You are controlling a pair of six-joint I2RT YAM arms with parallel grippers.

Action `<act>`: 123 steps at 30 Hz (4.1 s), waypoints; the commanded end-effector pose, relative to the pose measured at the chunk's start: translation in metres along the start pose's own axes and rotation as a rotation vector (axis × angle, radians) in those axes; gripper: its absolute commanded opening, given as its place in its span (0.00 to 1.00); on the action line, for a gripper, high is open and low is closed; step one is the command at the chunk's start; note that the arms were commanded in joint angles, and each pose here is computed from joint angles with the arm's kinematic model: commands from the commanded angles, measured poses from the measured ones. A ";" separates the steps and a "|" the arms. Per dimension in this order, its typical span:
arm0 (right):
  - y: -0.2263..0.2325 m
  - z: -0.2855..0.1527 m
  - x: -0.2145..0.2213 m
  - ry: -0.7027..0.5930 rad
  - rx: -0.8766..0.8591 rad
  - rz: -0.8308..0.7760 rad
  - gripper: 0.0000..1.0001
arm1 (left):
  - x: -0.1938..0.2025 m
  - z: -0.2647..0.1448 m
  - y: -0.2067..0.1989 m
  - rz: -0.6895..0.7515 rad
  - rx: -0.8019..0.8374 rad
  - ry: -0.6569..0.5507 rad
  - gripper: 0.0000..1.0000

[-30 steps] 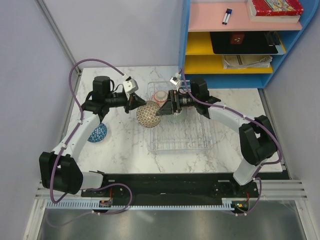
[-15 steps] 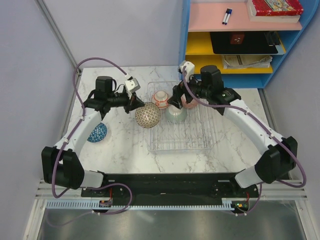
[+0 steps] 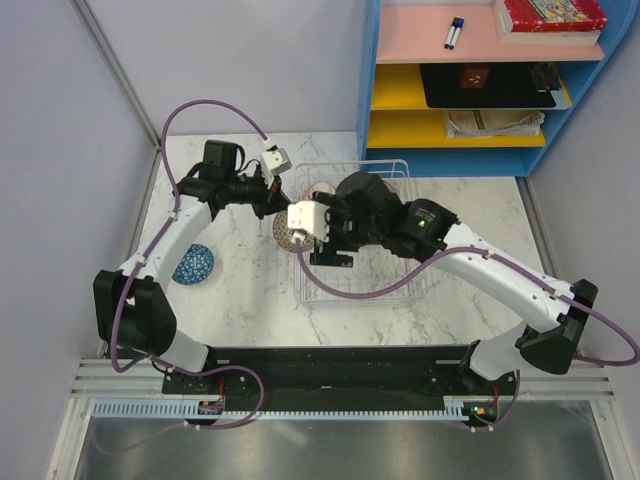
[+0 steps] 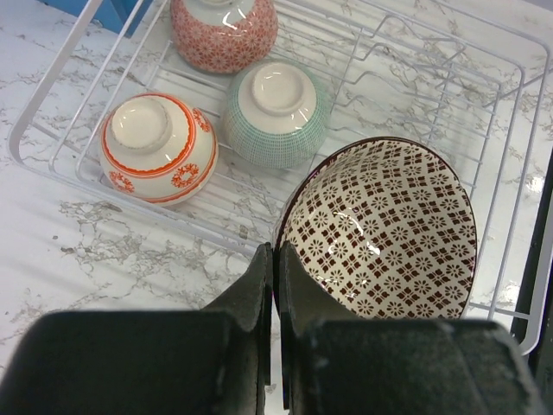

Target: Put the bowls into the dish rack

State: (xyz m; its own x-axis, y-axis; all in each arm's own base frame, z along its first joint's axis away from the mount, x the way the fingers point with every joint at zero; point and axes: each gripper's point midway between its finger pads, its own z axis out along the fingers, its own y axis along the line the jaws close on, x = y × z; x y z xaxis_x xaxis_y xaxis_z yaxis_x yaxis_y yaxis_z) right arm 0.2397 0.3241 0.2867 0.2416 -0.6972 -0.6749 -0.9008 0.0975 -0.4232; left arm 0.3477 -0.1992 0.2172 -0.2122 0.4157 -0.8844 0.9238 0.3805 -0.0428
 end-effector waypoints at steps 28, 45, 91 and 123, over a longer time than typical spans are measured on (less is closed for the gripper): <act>0.049 0.095 0.025 0.349 -0.129 -0.299 0.59 | -0.025 0.002 -0.027 0.072 0.057 0.057 0.02; 0.050 0.112 0.038 0.404 -0.136 -0.319 0.40 | -0.025 0.002 -0.031 0.080 0.065 0.066 0.02; -0.013 0.060 -0.021 -0.025 0.038 0.284 0.00 | 0.000 -0.116 0.061 -0.124 -0.470 -0.172 1.00; 0.002 -0.032 -0.018 -0.915 -0.801 1.380 0.00 | 0.119 -0.122 0.009 -0.138 -0.509 -0.093 1.00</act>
State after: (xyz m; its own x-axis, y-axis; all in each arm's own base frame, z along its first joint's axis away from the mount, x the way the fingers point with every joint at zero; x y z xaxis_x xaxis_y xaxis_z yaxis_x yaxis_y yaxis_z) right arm 0.2511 0.3275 0.2993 -0.9061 0.1971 -0.3743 -0.4086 -0.1792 0.8949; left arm 0.2863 -0.0453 0.1639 -0.3202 0.2491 -0.9140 0.5952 0.8035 0.0104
